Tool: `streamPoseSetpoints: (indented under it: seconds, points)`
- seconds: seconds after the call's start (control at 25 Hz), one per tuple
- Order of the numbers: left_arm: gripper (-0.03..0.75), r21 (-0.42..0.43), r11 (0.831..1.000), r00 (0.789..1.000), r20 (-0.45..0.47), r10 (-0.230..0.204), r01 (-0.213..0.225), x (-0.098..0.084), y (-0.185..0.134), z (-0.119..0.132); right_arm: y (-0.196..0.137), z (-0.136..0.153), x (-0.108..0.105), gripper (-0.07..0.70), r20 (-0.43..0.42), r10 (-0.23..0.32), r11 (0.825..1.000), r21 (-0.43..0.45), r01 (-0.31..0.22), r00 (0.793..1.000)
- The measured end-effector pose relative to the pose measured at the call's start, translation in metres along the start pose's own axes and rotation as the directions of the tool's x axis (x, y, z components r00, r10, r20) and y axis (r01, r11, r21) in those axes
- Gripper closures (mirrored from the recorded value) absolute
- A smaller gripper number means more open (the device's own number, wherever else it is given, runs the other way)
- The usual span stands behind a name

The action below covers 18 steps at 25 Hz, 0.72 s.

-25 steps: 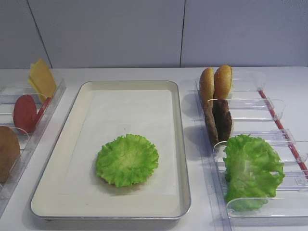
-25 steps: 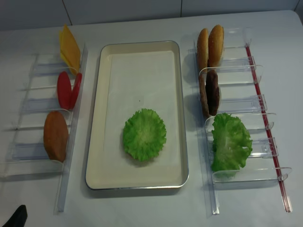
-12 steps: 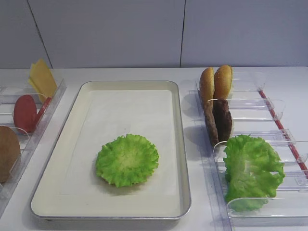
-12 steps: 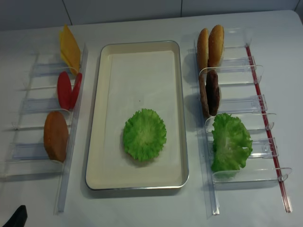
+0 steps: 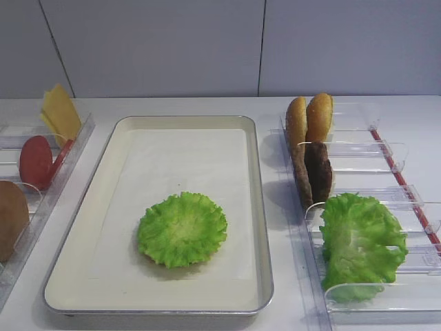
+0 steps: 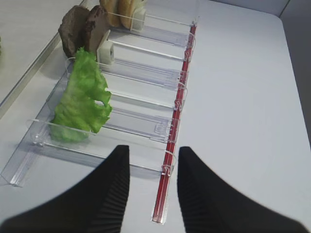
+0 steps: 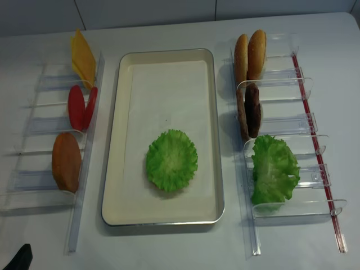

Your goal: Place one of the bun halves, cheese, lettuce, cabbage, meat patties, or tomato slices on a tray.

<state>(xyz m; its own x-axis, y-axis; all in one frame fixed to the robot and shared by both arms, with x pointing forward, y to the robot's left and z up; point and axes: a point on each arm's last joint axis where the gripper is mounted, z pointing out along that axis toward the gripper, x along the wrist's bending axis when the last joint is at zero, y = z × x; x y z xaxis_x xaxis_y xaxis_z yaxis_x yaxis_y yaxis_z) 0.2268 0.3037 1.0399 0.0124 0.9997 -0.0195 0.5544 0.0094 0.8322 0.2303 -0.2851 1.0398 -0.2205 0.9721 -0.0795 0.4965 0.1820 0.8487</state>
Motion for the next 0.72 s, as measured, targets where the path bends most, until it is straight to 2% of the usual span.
streamPoseSetpoints:
  seconds: [0.72]
  points:
    - [0.17, 0.0, 1.0, 1.0, 0.0, 0.0, 0.0, 0.0, 0.0, 0.0, 0.0, 0.0, 0.0, 0.356, 0.0, 0.002, 1.0, 0.0, -0.002, 1.0]
